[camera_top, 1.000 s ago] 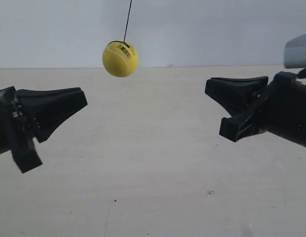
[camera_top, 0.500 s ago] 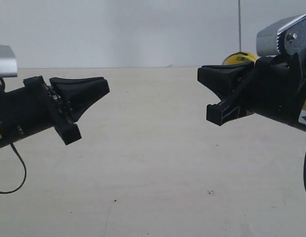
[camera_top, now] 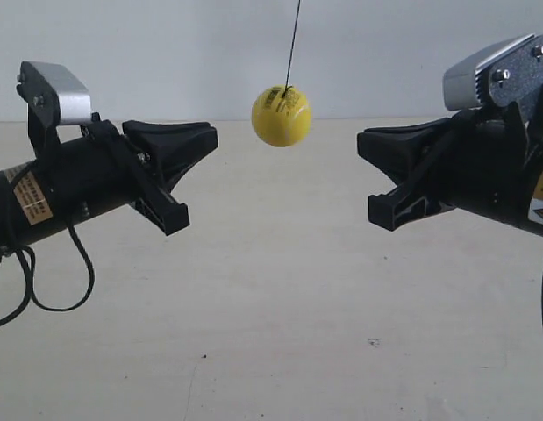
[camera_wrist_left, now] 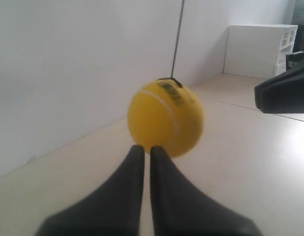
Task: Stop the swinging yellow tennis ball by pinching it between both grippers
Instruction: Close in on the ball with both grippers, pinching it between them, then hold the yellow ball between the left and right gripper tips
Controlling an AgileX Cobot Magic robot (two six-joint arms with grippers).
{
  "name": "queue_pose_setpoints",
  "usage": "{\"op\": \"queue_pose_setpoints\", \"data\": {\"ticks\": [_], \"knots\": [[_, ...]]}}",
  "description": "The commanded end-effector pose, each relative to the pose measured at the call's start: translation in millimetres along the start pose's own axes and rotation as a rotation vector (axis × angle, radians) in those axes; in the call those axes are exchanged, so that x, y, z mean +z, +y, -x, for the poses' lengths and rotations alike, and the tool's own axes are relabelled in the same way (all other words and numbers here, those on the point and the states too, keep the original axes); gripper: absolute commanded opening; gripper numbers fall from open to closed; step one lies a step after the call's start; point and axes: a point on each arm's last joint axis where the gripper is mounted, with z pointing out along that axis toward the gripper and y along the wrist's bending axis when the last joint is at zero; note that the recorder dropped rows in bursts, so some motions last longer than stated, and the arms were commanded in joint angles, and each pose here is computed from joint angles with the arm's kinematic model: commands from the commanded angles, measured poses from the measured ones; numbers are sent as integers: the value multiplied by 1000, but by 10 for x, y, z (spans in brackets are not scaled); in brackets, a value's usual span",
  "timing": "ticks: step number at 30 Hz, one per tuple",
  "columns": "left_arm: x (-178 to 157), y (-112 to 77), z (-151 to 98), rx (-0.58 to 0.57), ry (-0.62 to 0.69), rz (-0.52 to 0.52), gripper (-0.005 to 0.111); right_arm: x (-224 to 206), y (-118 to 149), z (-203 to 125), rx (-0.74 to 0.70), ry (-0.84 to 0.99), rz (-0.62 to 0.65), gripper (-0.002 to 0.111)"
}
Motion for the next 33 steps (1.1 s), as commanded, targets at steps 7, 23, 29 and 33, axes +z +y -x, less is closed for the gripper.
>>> {"op": "queue_pose_setpoints", "data": {"ticks": [7, 23, 29, 33], "knots": [[275, -270, -13, 70, 25, -102, 5, 15, 54, 26, -1, -21, 63, 0], [378, -360, -106, 101, 46, -143, 5, 64, 82, -35, 15, -8, 114, 0], [378, -360, -106, 103, 46, -143, 5, 64, 84, -36, 15, -6, 116, 0], [378, -360, -106, 103, 46, -143, 5, 64, 84, -36, 15, -6, 116, 0]]}}
